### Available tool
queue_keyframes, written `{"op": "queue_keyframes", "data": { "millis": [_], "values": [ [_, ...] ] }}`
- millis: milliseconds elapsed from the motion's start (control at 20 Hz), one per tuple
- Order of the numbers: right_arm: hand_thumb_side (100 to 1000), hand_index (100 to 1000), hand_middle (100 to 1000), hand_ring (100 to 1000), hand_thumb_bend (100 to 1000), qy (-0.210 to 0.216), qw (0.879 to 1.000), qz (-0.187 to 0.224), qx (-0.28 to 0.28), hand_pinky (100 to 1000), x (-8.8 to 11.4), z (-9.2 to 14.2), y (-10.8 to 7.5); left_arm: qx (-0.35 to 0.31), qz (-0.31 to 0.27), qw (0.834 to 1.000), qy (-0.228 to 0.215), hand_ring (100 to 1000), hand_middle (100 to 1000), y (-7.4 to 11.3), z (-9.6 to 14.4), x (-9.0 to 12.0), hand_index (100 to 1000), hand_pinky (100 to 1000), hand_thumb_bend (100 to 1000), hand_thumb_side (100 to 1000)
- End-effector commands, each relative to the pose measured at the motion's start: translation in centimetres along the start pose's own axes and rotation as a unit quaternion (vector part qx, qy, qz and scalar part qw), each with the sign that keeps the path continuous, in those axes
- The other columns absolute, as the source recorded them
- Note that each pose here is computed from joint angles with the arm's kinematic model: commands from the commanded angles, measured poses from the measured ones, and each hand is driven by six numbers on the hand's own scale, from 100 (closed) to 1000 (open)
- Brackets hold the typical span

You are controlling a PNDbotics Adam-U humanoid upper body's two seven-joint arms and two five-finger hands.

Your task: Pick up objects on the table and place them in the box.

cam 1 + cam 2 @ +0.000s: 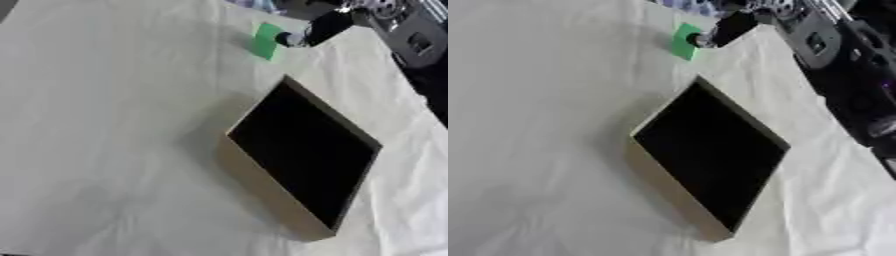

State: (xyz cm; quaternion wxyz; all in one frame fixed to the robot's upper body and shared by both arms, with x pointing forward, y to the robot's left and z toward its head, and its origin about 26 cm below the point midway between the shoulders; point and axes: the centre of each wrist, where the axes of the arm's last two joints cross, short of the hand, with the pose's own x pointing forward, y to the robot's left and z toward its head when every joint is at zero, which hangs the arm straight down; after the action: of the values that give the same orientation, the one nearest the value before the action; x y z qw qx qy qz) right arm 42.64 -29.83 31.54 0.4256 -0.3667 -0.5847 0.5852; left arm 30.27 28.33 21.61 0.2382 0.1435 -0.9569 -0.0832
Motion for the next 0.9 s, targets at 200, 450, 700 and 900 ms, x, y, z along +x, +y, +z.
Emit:
{"op": "queue_keyframes", "data": {
  "millis": [200,450,700,900],
  "values": [
    [532,1000,889,964,348,0.024,0.999,0.017,-0.030,886,-0.9,0.7,-2.0,-0.010,-0.006,1.000,-0.022,608,581,0.3,-0.9,0.7,774,592,100,725],
    [554,1000,897,977,348,0.033,0.999,0.019,-0.031,898,-1.4,1.0,-2.3,-0.011,-0.008,1.000,-0.025,606,579,0.4,-1.0,0.7,774,591,100,725],
    [587,1000,893,977,322,0.034,0.999,0.014,-0.032,894,-1.8,1.4,-2.7,-0.010,-0.012,1.000,-0.027,604,578,0.4,-1.1,0.8,773,590,100,726],
    [612,1000,895,980,317,0.030,0.999,0.005,-0.034,896,-1.8,1.3,-2.8,-0.011,-0.013,0.999,-0.029,602,576,0.4,-1.2,0.8,773,589,100,726]
  ]
}}
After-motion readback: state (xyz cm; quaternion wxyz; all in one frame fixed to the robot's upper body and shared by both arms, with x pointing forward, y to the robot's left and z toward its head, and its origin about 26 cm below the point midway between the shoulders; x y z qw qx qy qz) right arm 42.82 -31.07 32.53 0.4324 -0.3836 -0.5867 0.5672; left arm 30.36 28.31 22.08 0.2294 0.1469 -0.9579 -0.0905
